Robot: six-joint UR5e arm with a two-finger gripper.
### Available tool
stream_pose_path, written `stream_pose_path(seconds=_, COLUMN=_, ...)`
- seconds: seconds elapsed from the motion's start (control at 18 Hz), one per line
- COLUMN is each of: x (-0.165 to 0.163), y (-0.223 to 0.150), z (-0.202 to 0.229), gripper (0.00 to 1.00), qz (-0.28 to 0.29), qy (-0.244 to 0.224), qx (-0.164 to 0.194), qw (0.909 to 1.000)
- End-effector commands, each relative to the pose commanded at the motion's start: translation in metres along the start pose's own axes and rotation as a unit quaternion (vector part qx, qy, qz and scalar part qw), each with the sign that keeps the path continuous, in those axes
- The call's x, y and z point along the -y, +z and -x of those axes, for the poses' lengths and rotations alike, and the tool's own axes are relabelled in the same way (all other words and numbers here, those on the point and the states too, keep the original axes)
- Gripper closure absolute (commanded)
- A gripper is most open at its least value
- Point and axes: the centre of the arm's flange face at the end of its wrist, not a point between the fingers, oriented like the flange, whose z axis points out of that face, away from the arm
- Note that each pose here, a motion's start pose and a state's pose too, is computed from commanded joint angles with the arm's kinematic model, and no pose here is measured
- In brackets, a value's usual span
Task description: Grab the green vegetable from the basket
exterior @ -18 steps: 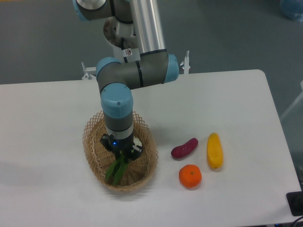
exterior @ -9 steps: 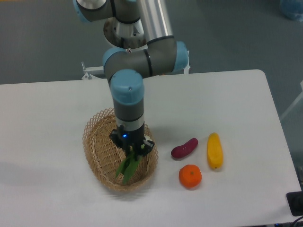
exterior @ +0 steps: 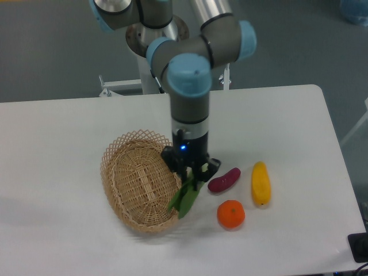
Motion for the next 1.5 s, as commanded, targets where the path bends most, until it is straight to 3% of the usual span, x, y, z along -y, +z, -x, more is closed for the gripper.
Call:
stream_pose_path(seconds=0.33, x=-0.045, y=-0.032, z=0.053, gripper=0.64, qz=0.009, qy=0.053, qx=0.025, qw=0.9983)
stream_pose_path(seconds=0.89, x=-0.130, y=-0.096, z=0.147, gripper=0.66, qz=0.057, qy=0.134, qx=-0.017, qw=0.9891)
stream_pose_path(seconds=1.06, x=-0.143, y=-0.113, z=0.154, gripper=0.66, qz=0.061, qy=0.132, qx=-0.016, qw=0.9892)
stream_pose_path(seconds=1.5, x=-0.138, y=-0.112, z=0.151, gripper=0.67, qz=0.059, qy=0.134, qx=-0.016, qw=0.9891)
